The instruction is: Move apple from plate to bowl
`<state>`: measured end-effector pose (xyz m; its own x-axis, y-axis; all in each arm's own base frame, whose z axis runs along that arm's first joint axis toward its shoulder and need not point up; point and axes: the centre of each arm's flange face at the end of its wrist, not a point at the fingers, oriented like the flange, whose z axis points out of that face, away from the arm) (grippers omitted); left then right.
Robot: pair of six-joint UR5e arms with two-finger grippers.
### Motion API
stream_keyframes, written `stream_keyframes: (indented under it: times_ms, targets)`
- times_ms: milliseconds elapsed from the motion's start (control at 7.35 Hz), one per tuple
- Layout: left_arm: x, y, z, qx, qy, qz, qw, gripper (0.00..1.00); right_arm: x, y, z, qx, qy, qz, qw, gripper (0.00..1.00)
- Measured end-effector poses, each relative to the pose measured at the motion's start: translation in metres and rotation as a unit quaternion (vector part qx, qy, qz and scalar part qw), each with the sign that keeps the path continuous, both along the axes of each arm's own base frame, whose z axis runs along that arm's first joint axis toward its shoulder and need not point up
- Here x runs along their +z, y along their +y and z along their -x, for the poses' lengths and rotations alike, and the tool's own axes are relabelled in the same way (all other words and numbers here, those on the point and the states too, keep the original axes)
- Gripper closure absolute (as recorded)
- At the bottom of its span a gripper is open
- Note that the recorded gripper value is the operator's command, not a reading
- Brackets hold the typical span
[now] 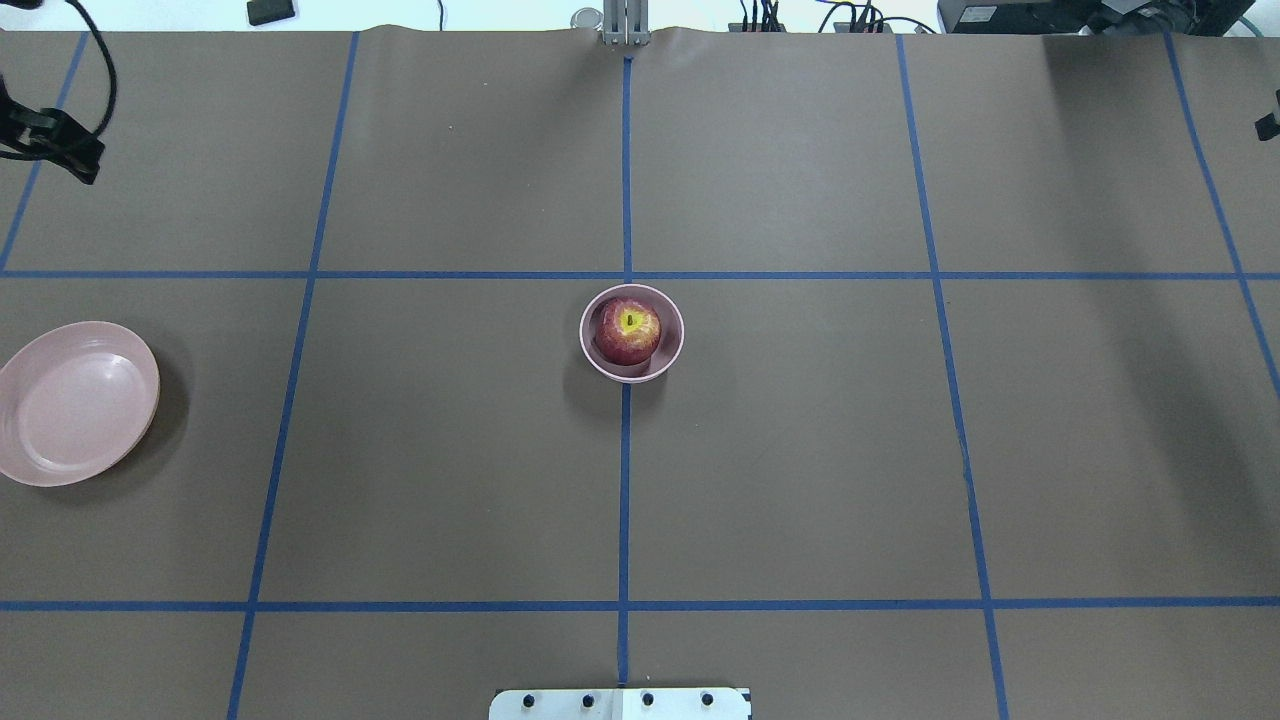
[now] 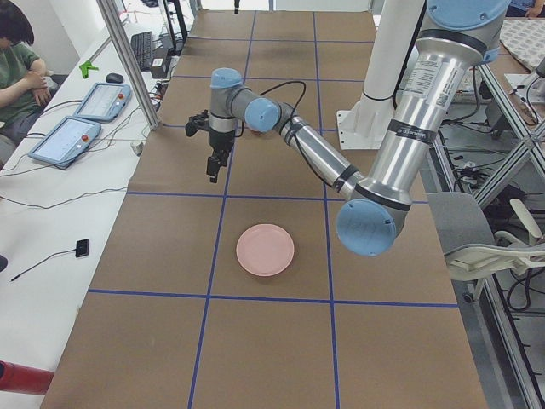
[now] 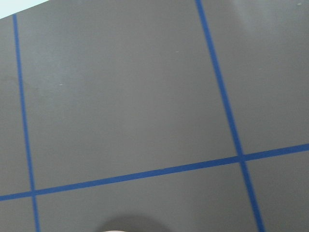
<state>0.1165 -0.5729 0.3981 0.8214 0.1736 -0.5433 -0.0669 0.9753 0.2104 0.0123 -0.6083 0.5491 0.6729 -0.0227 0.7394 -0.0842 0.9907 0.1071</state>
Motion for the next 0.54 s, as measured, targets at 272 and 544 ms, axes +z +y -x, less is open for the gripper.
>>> stream_keyframes:
  times_ms: [272,544]
  targets:
    - [0.074,-0.004,0.042,0.005,0.015,0.029,0.9994,0.02,0.043,0.023,-0.030,0.003,-0.007,0.022,0.9997,0.00]
    - [0.166,0.013,0.095,-0.016,0.009,0.060,0.9980,0.02,0.071,0.046,-0.042,-0.007,0.015,0.018,0.9997,0.00]
